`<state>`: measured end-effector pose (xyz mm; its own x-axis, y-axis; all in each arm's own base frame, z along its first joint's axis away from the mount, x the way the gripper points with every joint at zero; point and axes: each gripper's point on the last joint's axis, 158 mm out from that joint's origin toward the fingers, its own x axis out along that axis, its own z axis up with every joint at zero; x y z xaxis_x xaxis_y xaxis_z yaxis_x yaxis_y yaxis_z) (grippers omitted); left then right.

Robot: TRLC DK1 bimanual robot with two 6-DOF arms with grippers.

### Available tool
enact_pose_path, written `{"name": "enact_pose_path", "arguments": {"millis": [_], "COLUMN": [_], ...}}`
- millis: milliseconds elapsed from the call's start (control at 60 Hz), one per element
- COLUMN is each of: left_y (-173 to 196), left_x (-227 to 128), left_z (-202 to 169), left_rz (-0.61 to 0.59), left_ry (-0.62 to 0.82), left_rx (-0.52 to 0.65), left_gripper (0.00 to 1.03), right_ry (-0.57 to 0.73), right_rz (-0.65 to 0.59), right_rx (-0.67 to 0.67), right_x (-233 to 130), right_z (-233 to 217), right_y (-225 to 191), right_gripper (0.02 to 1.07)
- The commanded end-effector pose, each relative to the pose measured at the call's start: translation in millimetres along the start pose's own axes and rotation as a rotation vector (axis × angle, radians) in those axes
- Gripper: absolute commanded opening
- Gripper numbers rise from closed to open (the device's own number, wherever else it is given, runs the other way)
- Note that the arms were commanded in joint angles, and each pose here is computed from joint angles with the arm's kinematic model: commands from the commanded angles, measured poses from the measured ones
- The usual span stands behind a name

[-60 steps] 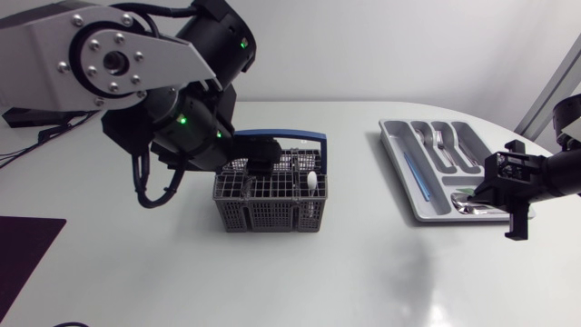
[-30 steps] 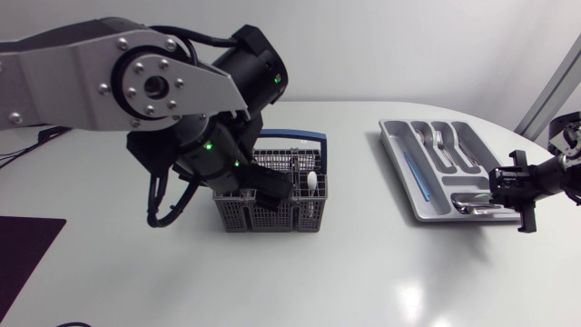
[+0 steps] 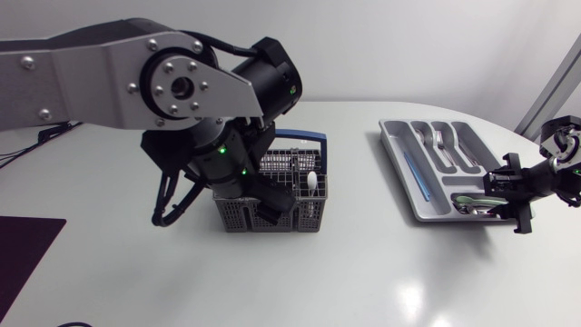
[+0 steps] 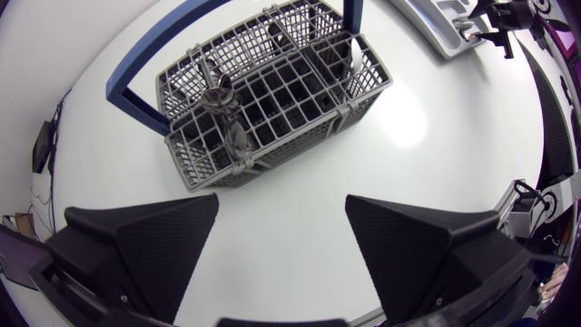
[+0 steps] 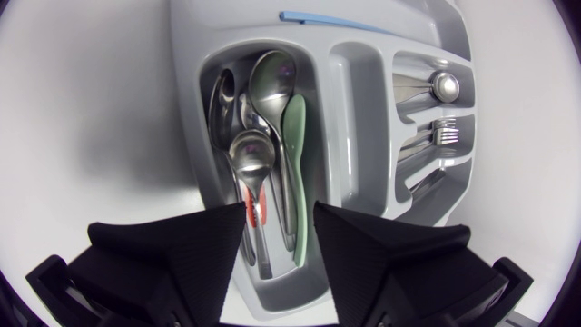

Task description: Unload the cutlery basket into the drawer organizer.

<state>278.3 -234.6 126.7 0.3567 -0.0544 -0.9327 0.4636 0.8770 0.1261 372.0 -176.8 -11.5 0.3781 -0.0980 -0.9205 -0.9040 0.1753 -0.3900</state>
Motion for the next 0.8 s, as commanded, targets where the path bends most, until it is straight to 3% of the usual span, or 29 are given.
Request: {"name": "enact_pose_path", "arguments": {"millis": [0, 83, 300, 567, 783], "left_y": [-4.7, -3.6, -1.3, 10.2, 14.5], "left_x": [0.3, 4.9, 9.1, 15.5, 23.8], "left_z": [3.4, 2.9, 5.9, 15.6, 12.1], "left_rz": [0.004, 0.031, 0.067, 0.100, 0.136], "left_ry": [0.014, 0.021, 0.043, 0.052, 0.050], "left_rx": [0.039, 0.048, 0.012, -0.089, -0.187], "left_gripper": [0.98, 0.98, 0.98, 0.97, 0.81], "right_ry": [0.018, 0.015, -0.013, -0.136, -0.232], "right_rz": [0.042, 0.135, 0.098, -0.001, -0.054], "right_rx": [-0.020, 0.004, 0.083, 0.264, 0.386], "right_x": [-15.7, -29.5, -57.2, -99.4, -123.4], "right_z": [2.4, 11.9, 36.1, 85.2, 123.4], "right_y": [2.6, 16.8, 10.3, -12.6, -17.8], "right_gripper": [1.02, 1.03, 1.03, 1.03, 1.03]}}
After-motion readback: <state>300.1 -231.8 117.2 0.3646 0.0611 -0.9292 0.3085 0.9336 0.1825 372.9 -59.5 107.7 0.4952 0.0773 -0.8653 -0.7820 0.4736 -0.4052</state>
